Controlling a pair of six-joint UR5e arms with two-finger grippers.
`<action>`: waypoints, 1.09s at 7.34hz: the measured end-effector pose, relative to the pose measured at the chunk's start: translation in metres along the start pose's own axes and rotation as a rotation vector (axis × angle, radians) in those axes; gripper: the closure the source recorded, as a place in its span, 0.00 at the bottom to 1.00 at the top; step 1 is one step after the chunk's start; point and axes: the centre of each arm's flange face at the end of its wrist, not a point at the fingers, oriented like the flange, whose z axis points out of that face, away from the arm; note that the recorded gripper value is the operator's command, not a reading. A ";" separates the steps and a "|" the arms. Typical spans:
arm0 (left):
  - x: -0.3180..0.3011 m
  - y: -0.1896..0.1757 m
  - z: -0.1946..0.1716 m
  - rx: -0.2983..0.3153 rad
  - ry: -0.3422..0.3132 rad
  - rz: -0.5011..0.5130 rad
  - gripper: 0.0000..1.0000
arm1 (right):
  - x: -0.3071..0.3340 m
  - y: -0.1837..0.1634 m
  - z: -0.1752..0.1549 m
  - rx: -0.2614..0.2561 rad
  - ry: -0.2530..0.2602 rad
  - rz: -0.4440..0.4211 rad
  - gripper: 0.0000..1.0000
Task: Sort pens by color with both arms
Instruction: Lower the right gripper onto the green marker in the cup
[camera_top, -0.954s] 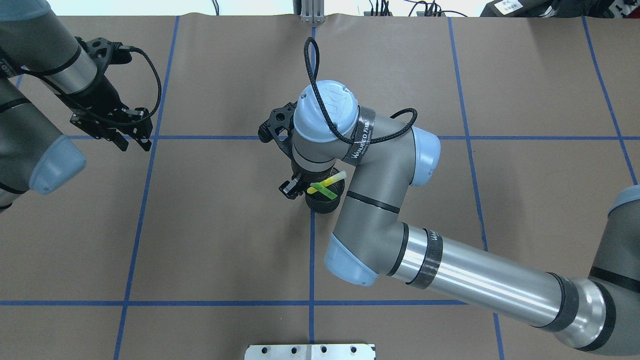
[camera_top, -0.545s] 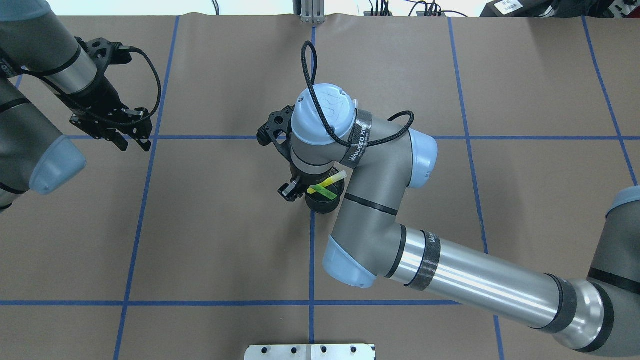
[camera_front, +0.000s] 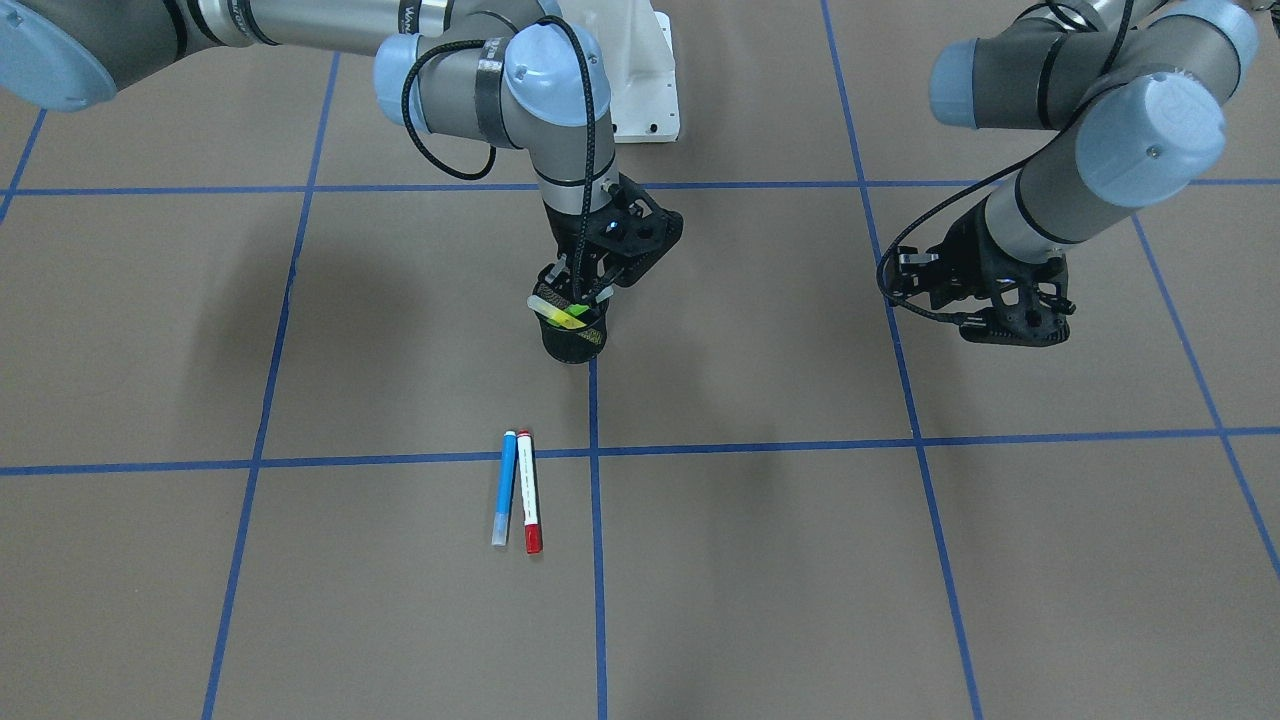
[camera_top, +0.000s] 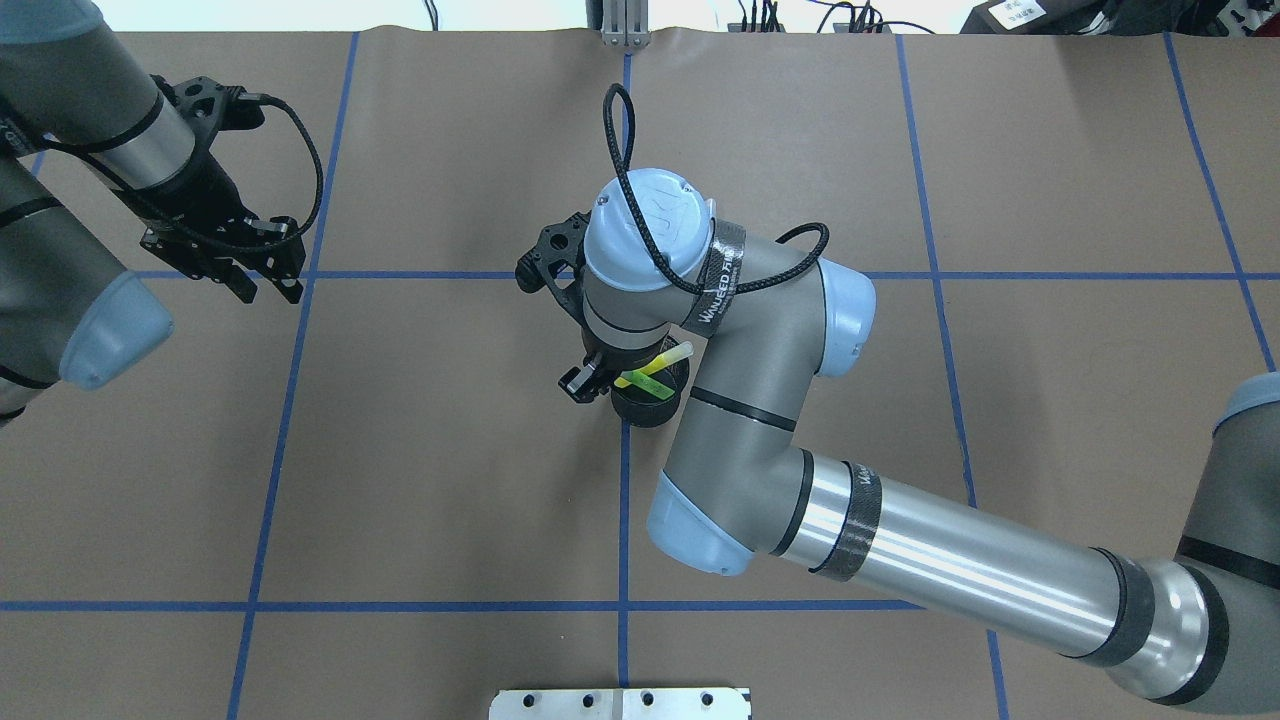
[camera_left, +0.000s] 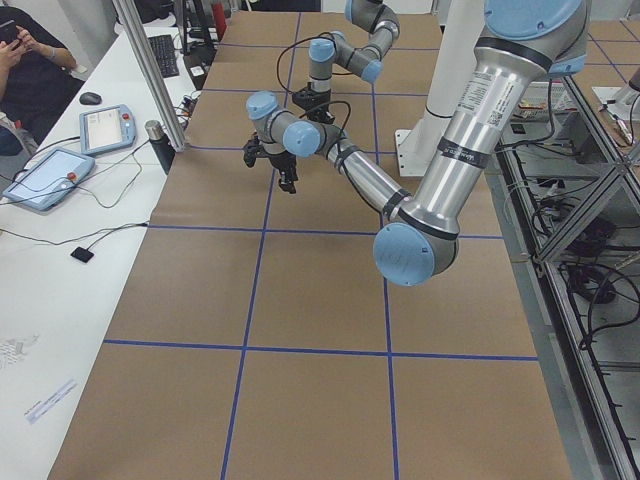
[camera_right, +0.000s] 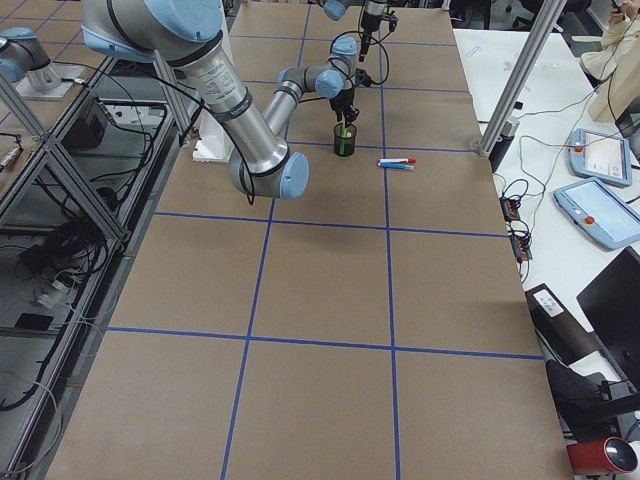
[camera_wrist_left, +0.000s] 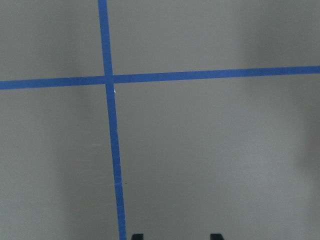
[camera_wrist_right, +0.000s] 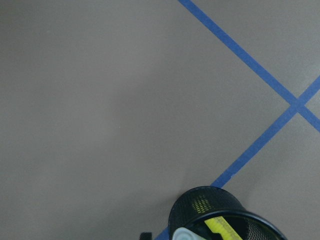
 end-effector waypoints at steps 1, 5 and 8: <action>0.000 0.000 0.000 -0.001 0.000 0.000 0.45 | 0.001 0.000 0.000 0.000 0.001 -0.001 0.60; 0.001 0.000 0.001 -0.001 0.000 0.000 0.45 | 0.009 -0.003 -0.006 0.010 0.008 0.004 0.70; 0.000 0.000 0.001 -0.002 -0.001 -0.001 0.45 | 0.011 -0.002 -0.005 0.010 0.010 0.006 0.72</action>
